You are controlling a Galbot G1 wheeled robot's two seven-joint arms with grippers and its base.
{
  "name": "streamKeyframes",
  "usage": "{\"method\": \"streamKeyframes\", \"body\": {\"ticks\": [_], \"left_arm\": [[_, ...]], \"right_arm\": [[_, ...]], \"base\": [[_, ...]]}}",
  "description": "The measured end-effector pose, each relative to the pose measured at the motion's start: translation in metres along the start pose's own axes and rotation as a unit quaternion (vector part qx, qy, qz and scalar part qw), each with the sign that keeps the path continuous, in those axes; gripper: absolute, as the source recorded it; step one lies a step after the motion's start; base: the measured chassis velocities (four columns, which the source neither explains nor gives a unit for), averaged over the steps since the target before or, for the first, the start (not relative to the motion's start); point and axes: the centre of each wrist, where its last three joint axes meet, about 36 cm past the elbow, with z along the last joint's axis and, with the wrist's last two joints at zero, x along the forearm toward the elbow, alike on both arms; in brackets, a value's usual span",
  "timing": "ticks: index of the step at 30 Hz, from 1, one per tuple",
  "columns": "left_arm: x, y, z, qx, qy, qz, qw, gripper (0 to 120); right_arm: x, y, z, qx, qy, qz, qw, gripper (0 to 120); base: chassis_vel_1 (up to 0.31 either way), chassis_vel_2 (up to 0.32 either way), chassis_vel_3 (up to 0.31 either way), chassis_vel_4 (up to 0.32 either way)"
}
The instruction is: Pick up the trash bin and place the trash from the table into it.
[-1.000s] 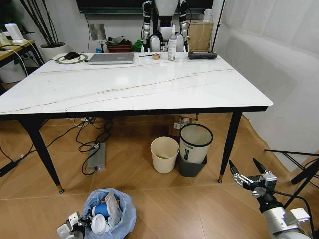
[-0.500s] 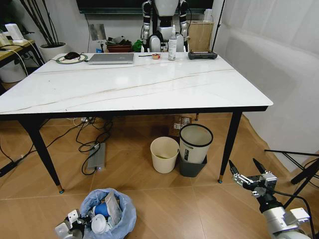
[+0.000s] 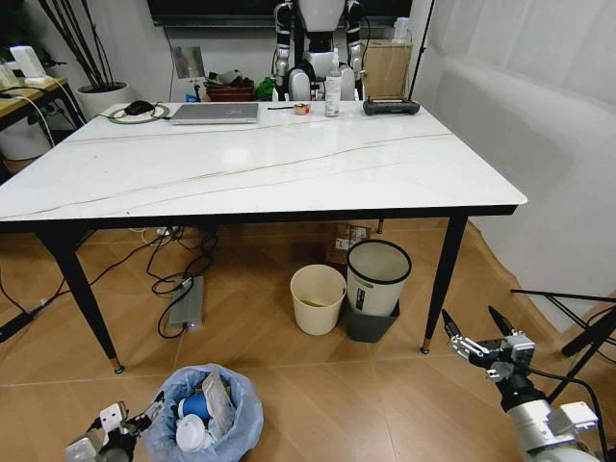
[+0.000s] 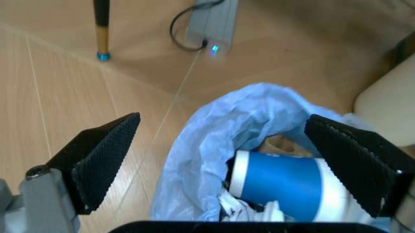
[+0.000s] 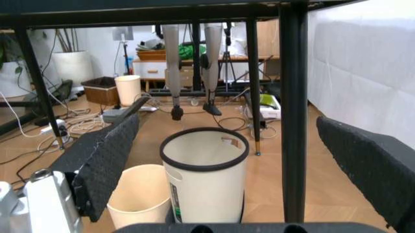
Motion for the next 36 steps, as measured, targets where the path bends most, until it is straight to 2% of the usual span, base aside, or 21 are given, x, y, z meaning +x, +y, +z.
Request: {"method": "streamKeyframes", "body": {"ticks": [2, 3, 6, 9, 10, 13, 16, 21, 36], "left_arm": [[0.017, -0.002, -0.009, -0.03, -0.031, 0.023, 0.9988, 100], [0.017, -0.002, -0.009, -0.03, -0.031, 0.023, 0.9988, 100], [0.043, -0.011, -0.025, -0.066, -0.079, 0.063, 0.9927, 100], [0.06, -0.027, -0.043, -0.097, -0.142, 0.096, 0.9804, 100], [0.06, -0.027, -0.043, -0.097, -0.142, 0.096, 0.9804, 100], [0.065, -0.046, -0.059, -0.108, -0.192, 0.13, 0.9668, 100], [0.062, -0.055, -0.067, -0.123, -0.237, 0.147, 0.9526, 100], [0.059, -0.057, -0.069, -0.127, -0.257, 0.15, 0.9462, 100], [0.058, -0.055, -0.068, -0.125, -0.254, 0.147, 0.9476, 100]], "right_arm": [[0.0, 0.0, 0.0, 0.0, 0.0, 0.0, 1.0, 100], [0.0, 0.0, 0.0, 0.0, 0.0, 0.0, 1.0, 100], [0.0, 0.0, 0.0, 0.0, 0.0, 0.0, 1.0, 100], [0.0, 0.0, 0.0, 0.0, 0.0, 0.0, 1.0, 100], [0.0, 0.0, 0.0, 0.0, 0.0, 0.0, 1.0, 100], [0.0, 0.0, 0.0, 0.0, 0.0, 0.0, 1.0, 100], [0.0, 0.0, 0.0, 0.0, 0.0, 0.0, 1.0, 100], [0.0, 0.0, 0.0, 0.0, 0.0, 0.0, 1.0, 100], [0.0, 0.0, 0.0, 0.0, 0.0, 0.0, 1.0, 100]], "base": [[0.0, 0.0, 0.0, 0.0], [0.0, 0.0, 0.0, 0.0], [0.0, 0.0, 0.0, 0.0], [0.0, 0.0, 0.0, 0.0], [0.0, 0.0, 0.0, 0.0], [0.0, 0.0, 0.0, 0.0], [0.0, 0.0, 0.0, 0.0], [0.0, 0.0, 0.0, 0.0], [0.0, 0.0, 0.0, 0.0]]}}
